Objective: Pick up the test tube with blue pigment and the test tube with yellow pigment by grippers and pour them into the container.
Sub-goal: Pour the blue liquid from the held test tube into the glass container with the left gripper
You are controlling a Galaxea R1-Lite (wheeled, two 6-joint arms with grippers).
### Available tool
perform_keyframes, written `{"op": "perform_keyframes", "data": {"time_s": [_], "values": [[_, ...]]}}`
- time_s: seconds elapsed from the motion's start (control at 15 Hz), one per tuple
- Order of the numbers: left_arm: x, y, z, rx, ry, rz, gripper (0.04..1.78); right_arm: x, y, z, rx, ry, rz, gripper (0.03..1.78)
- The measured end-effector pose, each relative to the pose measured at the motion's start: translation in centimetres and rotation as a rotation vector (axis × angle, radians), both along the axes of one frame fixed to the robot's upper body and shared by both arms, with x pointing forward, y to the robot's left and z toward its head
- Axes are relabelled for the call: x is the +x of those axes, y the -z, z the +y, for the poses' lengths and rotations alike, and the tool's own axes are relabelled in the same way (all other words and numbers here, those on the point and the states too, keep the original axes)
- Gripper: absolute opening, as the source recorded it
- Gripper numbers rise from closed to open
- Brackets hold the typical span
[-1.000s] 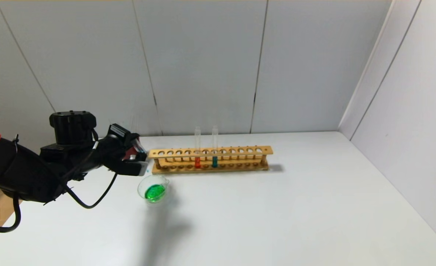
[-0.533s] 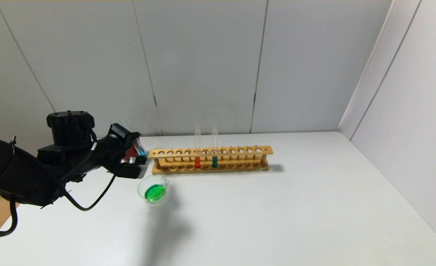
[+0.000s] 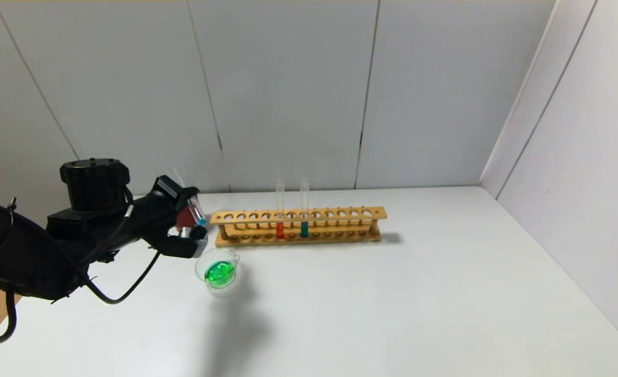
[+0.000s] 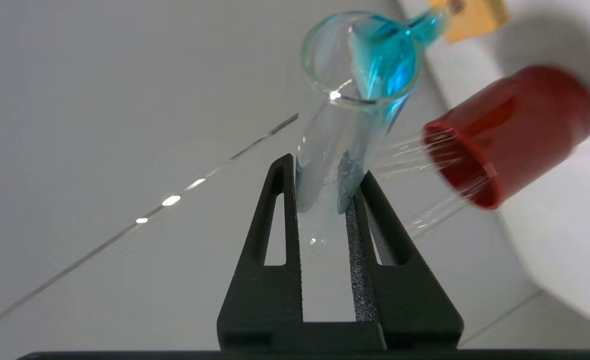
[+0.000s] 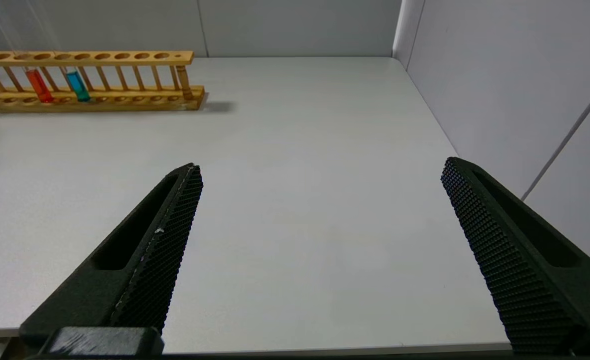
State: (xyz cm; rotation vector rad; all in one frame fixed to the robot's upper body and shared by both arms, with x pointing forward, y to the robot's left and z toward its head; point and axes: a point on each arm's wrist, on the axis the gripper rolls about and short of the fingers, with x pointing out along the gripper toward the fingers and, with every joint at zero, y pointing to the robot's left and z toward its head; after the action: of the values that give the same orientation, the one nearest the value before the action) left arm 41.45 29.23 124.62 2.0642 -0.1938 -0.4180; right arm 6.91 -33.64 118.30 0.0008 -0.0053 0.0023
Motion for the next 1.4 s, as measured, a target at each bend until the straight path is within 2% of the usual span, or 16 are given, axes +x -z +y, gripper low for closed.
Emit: {"op": "perform_keyframes", "data": {"time_s": [0.6, 1.27, 1.4], "values": [[-0.5, 0.5, -0.5, 0.024, 0.019, 0.001, 0.32, 0.0, 0.0, 0.0, 0.000, 0.000, 0.000, 1.75], [-0.7, -0.2, -0.4, 0.105, 0.039, -0.067, 0.32, 0.0, 0.0, 0.0, 0.000, 0.000, 0.000, 1.75], [-0.7, -0.6, -0.4, 0.148, 0.041, -0.107, 0.32, 0.0, 0.0, 0.0, 0.000, 0.000, 0.000, 1.75]]}}
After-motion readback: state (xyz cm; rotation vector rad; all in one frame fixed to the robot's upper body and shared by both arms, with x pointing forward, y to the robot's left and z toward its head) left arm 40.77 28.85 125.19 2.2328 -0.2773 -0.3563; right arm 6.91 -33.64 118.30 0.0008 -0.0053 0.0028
